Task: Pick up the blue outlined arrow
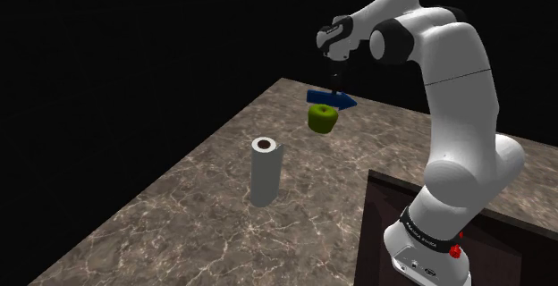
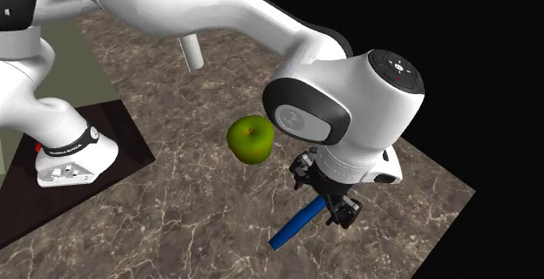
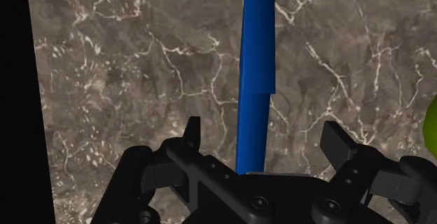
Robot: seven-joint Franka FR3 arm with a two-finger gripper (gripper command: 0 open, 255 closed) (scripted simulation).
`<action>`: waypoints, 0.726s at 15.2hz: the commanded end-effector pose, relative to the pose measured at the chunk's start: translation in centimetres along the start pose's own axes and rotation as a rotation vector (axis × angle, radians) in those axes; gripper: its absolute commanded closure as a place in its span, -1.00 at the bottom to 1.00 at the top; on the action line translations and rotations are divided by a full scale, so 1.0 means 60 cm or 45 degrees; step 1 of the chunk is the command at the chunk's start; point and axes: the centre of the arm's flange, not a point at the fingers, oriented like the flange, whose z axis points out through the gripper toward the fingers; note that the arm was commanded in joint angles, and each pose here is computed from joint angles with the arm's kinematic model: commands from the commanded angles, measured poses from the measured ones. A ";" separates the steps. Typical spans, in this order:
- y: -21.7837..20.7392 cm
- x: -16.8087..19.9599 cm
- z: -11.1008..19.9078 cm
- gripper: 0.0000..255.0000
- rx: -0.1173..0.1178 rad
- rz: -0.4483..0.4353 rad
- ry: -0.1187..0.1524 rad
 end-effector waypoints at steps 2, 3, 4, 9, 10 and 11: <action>0.003 0.009 0.025 -1.00 -0.001 -0.007 0.000; 0.004 0.010 0.034 -1.00 -0.001 -0.007 0.000; 0.004 0.012 0.043 -1.00 -0.001 -0.007 0.000; 0.005 0.016 0.065 1.00 -0.001 -0.007 0.000; 0.005 0.016 0.065 1.00 -0.001 -0.007 0.000; 0.005 0.016 0.065 1.00 -0.001 -0.007 0.000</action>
